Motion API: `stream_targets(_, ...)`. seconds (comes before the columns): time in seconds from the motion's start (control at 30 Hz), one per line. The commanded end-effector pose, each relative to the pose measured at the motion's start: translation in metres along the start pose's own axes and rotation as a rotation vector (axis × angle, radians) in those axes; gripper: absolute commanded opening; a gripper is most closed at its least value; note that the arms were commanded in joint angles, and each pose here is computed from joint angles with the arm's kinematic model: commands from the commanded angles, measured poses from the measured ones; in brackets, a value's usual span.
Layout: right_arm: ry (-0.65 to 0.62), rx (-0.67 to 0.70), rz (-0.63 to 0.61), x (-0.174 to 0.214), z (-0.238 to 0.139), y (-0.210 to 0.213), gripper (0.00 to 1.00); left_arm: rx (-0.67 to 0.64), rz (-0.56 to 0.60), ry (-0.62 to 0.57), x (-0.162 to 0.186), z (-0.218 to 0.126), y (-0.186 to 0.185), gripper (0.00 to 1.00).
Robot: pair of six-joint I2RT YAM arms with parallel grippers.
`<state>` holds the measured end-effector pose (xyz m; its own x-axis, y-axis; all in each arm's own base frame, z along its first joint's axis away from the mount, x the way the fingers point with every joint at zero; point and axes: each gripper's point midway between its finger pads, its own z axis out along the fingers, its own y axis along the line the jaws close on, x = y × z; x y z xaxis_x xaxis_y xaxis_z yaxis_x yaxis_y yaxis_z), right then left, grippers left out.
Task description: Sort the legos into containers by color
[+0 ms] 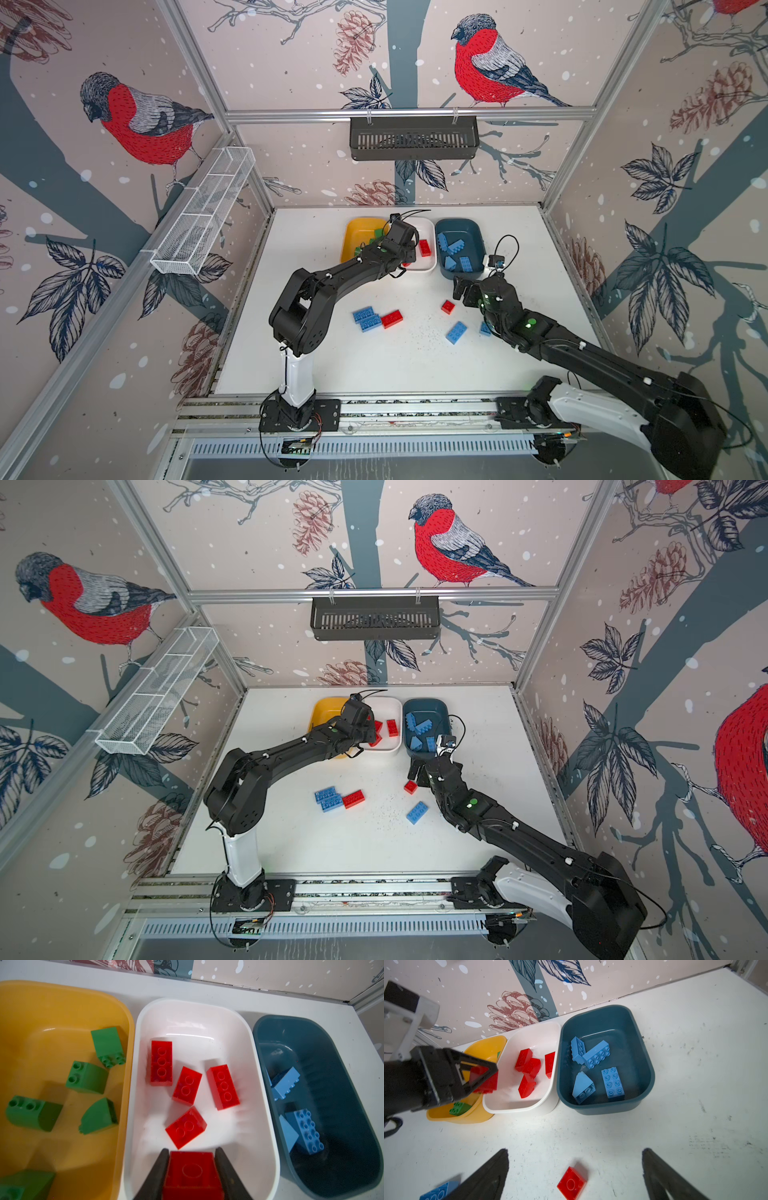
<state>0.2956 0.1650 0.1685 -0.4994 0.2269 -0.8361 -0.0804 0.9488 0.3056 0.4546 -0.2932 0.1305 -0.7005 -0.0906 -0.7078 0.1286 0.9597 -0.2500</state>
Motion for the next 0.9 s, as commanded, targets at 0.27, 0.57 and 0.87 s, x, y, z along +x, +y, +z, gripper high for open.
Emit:
stream_targets(0.27,0.314,-0.205,-0.174,0.079,0.022,0.028,0.99,0.068,-0.025,0.013,-0.013,-0.015,-0.015,0.77)
stream_targets(0.57,0.472,-0.189,-0.266,0.115,0.054,0.03,0.86,0.115,-0.068,-0.046,-0.011,-0.064,-0.002,0.89)
stream_targets(0.87,0.556,-0.132,-0.274,0.134,0.062,0.019,0.68,0.047,-0.116,-0.041,0.013,-0.081,0.038,0.91)
